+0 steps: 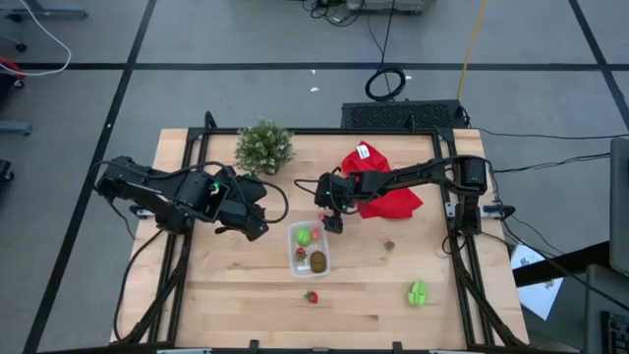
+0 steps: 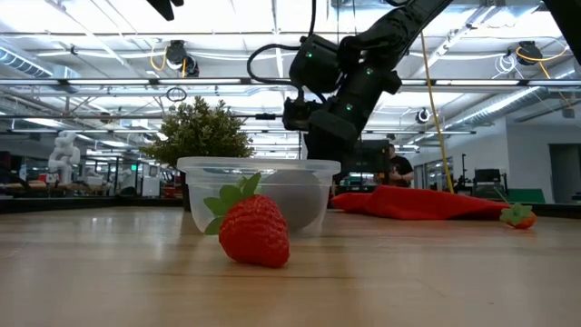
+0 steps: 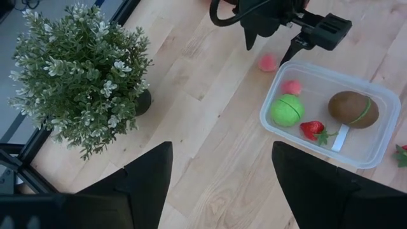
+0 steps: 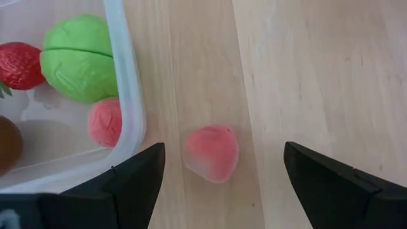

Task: Pick and placing Produce into tupperware
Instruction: Put the pink peach into the transparent bin

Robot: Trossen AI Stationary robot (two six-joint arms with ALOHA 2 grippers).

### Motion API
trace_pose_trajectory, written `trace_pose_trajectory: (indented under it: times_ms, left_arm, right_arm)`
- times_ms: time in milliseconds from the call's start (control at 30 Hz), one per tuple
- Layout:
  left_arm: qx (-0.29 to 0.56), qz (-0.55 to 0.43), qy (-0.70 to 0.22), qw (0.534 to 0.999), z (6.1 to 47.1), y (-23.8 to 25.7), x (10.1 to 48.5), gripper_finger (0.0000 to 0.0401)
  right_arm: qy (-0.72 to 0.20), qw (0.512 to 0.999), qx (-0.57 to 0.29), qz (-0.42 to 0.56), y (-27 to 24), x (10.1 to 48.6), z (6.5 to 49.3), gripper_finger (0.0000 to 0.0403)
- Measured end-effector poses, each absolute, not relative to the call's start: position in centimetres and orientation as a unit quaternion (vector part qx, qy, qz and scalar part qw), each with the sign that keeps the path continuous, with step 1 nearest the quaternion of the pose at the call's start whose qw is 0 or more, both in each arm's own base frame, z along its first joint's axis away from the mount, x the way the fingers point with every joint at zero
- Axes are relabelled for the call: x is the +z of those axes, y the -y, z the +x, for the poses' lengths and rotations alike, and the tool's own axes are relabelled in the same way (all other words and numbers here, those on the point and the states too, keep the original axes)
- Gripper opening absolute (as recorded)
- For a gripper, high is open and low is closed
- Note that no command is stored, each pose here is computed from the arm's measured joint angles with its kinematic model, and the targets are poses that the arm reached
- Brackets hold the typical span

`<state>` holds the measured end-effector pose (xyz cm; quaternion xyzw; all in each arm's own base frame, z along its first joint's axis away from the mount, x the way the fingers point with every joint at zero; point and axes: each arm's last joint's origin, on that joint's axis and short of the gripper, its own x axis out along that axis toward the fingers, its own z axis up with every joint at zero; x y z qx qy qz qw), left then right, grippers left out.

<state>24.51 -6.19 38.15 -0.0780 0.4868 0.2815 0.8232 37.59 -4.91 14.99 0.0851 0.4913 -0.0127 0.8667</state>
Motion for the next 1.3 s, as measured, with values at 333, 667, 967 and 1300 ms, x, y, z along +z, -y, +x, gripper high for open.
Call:
trace_pose_trajectory:
  times_ms: [333, 667, 967, 1300]
  left_arm:
    - [0.281, -0.078, -0.487, 0.823, 24.5, 6.2, 38.2, 0.0273]
    - [0.281, -0.078, -0.487, 0.823, 24.5, 6.2, 38.2, 0.0273]
    - [0.281, -0.078, -0.487, 0.823, 24.5, 6.2, 38.2, 0.0273]
    - [0.281, -0.077, -0.487, 0.823, 24.5, 6.2, 38.2, 0.0273]
  right_arm:
    - [-0.492, 0.864, -0.029, 0.102, 5.8, 15.0, 37.4, 0.0284]
    - [-0.492, 0.863, -0.013, 0.112, 5.7, 15.0, 37.4, 0.0231]
    - [-0.507, 0.854, -0.021, 0.112, 5.8, 14.8, 37.1, 0.0219]
    - [-0.502, 0.856, -0.033, 0.118, 6.9, 14.8, 37.0, 0.0215]
